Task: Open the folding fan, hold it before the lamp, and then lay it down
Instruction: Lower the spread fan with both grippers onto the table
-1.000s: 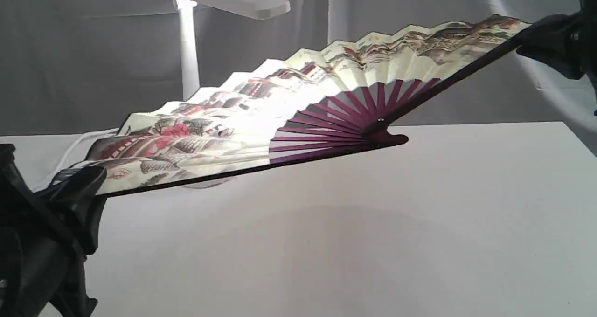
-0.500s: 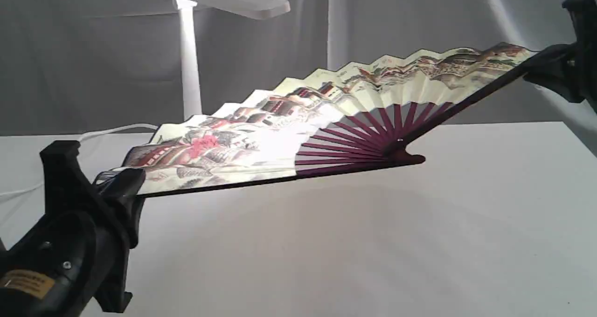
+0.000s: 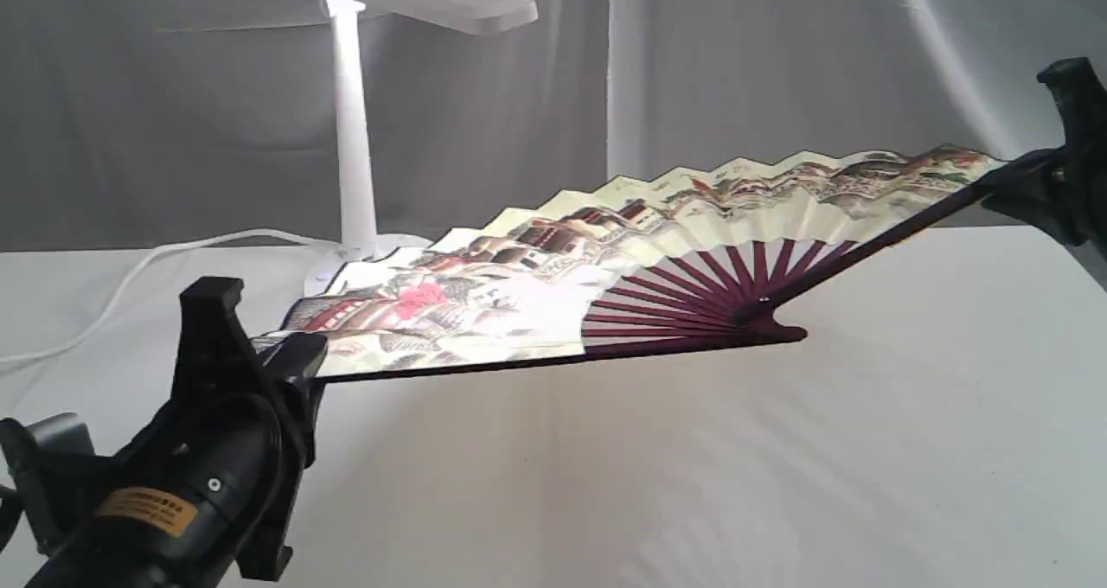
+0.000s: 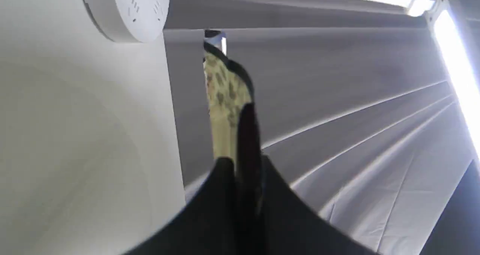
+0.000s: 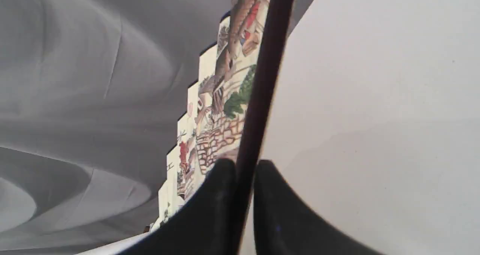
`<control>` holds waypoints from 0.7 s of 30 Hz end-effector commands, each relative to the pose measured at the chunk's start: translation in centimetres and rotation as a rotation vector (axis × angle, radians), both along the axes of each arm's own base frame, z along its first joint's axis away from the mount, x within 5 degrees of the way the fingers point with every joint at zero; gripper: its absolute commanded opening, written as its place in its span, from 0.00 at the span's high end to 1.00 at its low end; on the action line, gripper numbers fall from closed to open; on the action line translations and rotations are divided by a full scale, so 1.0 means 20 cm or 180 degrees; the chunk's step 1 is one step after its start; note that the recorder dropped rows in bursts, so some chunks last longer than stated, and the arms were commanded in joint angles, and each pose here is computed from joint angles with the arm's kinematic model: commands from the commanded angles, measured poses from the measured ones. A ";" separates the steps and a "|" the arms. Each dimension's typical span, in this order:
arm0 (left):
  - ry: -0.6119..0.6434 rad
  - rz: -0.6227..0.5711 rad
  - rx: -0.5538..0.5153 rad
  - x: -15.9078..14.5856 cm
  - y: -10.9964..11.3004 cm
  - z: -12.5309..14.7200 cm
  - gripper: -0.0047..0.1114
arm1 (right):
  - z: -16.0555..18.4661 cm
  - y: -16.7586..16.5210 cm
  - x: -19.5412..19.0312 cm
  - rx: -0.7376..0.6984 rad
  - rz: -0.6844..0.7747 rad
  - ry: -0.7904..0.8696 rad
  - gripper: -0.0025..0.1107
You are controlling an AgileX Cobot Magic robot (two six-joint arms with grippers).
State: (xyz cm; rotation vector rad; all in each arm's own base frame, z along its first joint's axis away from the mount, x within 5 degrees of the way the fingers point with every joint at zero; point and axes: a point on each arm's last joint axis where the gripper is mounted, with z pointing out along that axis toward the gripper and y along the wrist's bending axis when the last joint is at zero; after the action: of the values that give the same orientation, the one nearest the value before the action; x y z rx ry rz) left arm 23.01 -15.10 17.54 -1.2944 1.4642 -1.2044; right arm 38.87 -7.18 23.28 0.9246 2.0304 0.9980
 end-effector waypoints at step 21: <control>0.0227 -0.0067 0.0139 0.23 -0.17 -0.21 0.96 | -0.38 -0.14 0.05 -0.0252 -0.0310 0.0574 0.98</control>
State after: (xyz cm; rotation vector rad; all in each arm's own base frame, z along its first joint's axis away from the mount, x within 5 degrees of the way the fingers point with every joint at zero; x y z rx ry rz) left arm 27.14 -18.38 13.01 -1.3177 1.5910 -1.1180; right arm 40.06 -9.47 15.95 1.1379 2.1040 0.8743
